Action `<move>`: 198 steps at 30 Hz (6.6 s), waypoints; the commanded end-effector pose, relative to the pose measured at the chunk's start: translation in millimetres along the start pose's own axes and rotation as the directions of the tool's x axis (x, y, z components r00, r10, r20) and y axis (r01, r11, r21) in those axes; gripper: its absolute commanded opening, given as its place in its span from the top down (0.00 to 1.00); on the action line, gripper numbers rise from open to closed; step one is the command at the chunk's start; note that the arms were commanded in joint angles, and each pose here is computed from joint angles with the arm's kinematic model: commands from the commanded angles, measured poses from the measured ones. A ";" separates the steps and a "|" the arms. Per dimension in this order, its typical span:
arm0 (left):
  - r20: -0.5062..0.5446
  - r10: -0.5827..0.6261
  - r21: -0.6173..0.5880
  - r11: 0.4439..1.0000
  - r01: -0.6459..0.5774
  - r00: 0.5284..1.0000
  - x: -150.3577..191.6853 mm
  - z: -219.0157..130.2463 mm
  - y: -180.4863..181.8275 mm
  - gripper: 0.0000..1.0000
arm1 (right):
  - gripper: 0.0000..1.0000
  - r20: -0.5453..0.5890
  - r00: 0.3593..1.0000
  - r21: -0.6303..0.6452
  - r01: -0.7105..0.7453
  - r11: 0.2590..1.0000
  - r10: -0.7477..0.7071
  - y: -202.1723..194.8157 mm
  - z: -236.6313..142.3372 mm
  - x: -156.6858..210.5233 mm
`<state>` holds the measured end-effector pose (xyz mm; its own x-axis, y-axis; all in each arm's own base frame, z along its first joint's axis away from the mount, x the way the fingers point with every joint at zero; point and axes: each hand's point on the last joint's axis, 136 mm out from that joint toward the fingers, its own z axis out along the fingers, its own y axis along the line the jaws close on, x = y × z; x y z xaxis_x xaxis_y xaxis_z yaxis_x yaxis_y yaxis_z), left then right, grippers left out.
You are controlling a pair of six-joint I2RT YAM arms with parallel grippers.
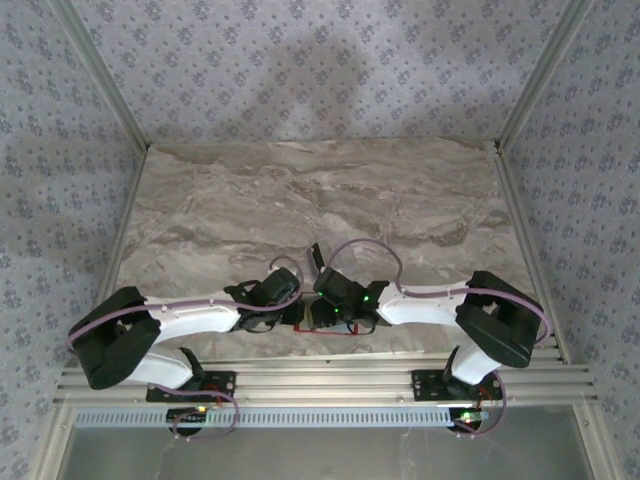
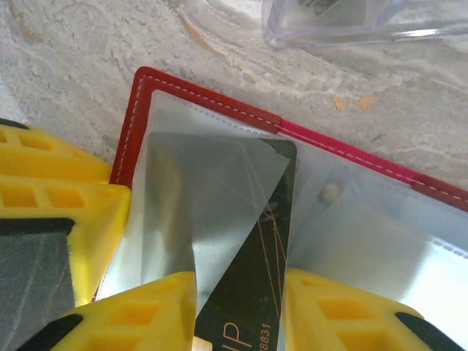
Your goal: Put the credit cards into the card holder
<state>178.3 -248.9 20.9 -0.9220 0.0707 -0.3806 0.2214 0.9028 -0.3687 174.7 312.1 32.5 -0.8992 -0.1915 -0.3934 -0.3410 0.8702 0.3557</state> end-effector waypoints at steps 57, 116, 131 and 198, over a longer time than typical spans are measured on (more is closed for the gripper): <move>-0.036 -0.003 -0.011 1.000 0.002 0.999 14.5 6.2 1.0 0.77 | 0.33 0.036 0.984 0.089 0.170 0.981 -0.174 -8.3 -29.4 19.5; -0.074 -0.012 -0.021 1.000 0.011 0.997 28.4 22.5 7.6 0.78 | 0.64 -0.033 0.999 -0.251 -0.023 0.968 0.015 -16.1 -3.0 1.4; -0.080 -0.022 -0.033 0.999 0.020 0.997 33.6 25.1 12.3 0.78 | 0.98 -0.030 0.996 -0.213 -0.086 0.973 0.081 -31.1 -1.8 1.7; -0.076 -0.006 -0.055 0.998 0.002 0.997 37.6 28.7 9.2 0.79 | 0.45 0.035 0.995 0.052 -0.095 0.994 0.093 -52.3 -35.0 -6.8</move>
<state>183.4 -260.7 11.5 -0.9026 0.0290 -0.4296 0.1996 0.9122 -0.3578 188.6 274.9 44.2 -0.9298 -0.0453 -0.3652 -0.2243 0.8565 0.4648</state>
